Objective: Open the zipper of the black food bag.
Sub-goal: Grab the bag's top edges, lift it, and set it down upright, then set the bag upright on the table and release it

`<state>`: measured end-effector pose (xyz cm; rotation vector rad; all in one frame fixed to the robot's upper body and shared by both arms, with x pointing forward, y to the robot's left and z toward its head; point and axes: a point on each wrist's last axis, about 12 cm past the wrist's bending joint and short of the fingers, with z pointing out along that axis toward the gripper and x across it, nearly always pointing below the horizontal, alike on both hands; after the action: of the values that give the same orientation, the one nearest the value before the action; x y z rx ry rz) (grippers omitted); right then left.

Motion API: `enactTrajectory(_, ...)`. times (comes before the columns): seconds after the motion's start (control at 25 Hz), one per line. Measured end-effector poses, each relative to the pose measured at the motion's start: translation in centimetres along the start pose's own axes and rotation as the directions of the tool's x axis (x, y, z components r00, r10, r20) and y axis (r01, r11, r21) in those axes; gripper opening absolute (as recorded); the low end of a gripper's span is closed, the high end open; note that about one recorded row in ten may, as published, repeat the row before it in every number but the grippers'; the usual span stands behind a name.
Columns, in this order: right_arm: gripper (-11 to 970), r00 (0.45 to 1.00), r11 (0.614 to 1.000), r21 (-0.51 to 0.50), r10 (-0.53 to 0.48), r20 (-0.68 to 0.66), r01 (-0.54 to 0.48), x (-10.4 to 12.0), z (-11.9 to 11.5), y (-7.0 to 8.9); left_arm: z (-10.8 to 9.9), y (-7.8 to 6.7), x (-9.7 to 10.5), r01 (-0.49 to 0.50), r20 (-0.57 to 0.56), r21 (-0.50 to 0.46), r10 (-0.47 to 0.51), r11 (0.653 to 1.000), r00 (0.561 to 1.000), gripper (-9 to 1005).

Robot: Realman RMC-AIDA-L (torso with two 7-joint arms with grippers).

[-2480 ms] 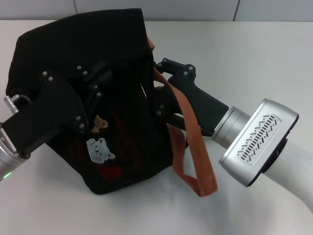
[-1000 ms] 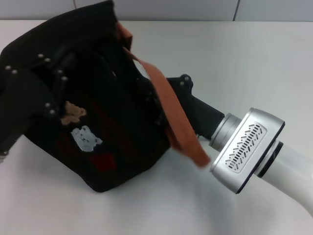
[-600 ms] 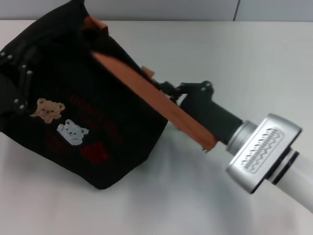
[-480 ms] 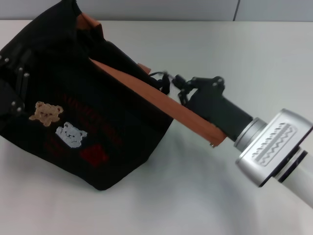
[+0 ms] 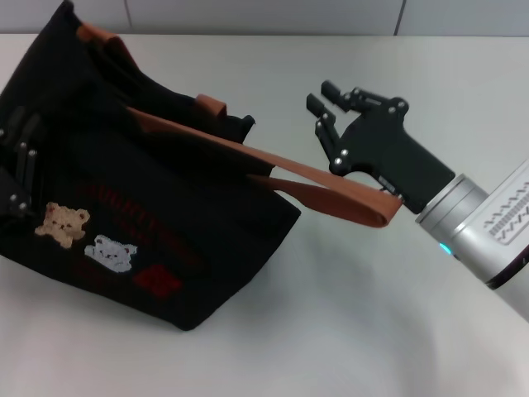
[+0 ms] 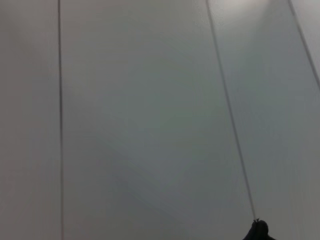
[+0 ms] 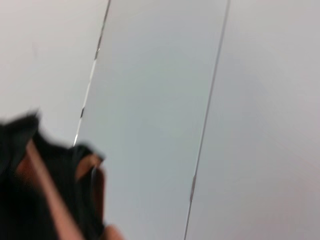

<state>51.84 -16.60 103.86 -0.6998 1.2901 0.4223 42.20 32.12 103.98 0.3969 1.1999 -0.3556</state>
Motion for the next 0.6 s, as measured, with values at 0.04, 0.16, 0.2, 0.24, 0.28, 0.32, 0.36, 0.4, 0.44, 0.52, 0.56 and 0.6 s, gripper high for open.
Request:
enactTrajectory(0.04, 49, 1.000, 1.000, 0.005, 0.011, 0.008, -0.011, -0.1, 0.0, -0.2, 0.0, 0.0, 0.0, 0.000, 0.000, 0.000, 0.000, 1.000, 1.000, 62)
enactTrajectory(0.16, 185, 0.998, 0.998, 0.010, 0.058, 0.036, -0.058, -0.3, -0.2, -0.9, -0.8, 0.0, 0.5, 0.010, -0.050, -0.048, -0.012, 0.999, 0.999, 61)
enactTrajectory(0.2, 253, 0.994, 0.995, 0.019, 0.097, 0.050, -0.098, -0.4, -0.4, -1.8, -1.5, 0.3, 0.9, 0.010, -0.095, -0.084, -0.018, 0.996, 0.995, 61)
enactTrajectory(0.24, 277, 0.994, 0.995, 0.019, 0.097, 0.050, -0.098, -0.4, -0.4, -1.8, -1.5, 0.3, 0.9, 0.010, -0.095, -0.084, -0.018, 0.996, 0.995, 61)
enactTrajectory(0.28, 302, 0.992, 0.993, 0.024, 0.116, 0.056, -0.117, -0.4, -0.5, -2.2, -1.8, 0.3, 1.2, 0.013, -0.119, -0.100, -0.025, 0.995, 0.993, 61)
enactTrajectory(0.32, 326, 0.989, 0.990, 0.029, 0.134, 0.062, -0.136, -0.5, -0.6, -2.6, -2.0, 0.4, 1.5, 0.015, -0.148, -0.120, -0.033, 0.993, 0.988, 61)
enactTrajectory(0.36, 351, 0.987, 0.988, 0.034, 0.146, 0.065, -0.148, -0.5, -0.7, -3.0, -2.2, 0.5, 1.7, 0.017, -0.169, -0.137, -0.040, 0.990, 0.985, 61)
enactTrajectory(0.4, 375, 0.982, 0.984, 0.044, 0.170, 0.077, -0.174, -0.6, -0.9, -3.5, -2.5, 0.6, 2.0, 0.021, -0.191, -0.156, -0.051, 0.987, 0.980, 60)
enactTrajectory(0.44, 399, 0.982, 0.984, 0.044, 0.170, 0.077, -0.174, -0.6, -0.9, -3.5, -2.6, 0.6, 2.1, 0.024, -0.198, -0.164, -0.057, 0.986, 0.979, 60)
enactTrajectory(0.52, 448, 0.979, 0.980, 0.055, 0.184, 0.086, -0.189, -0.6, -1.0, -3.8, -2.9, 0.6, 2.2, 0.042, -0.208, -0.186, -0.081, 0.982, 0.975, 60)
enactTrajectory(0.56, 473, 0.978, 0.979, 0.061, 0.188, 0.090, -0.194, -0.6, -1.0, -3.9, -2.9, 0.5, 2.3, 0.055, -0.209, -0.193, -0.096, 0.980, 0.973, 40)
enactTrajectory(0.6, 497, 0.976, 0.977, 0.075, 0.194, 0.096, -0.201, -0.6, -1.2, -4.0, -2.8, 0.2, 2.5, 0.076, -0.208, -0.202, -0.118, 0.977, 0.971, 19)
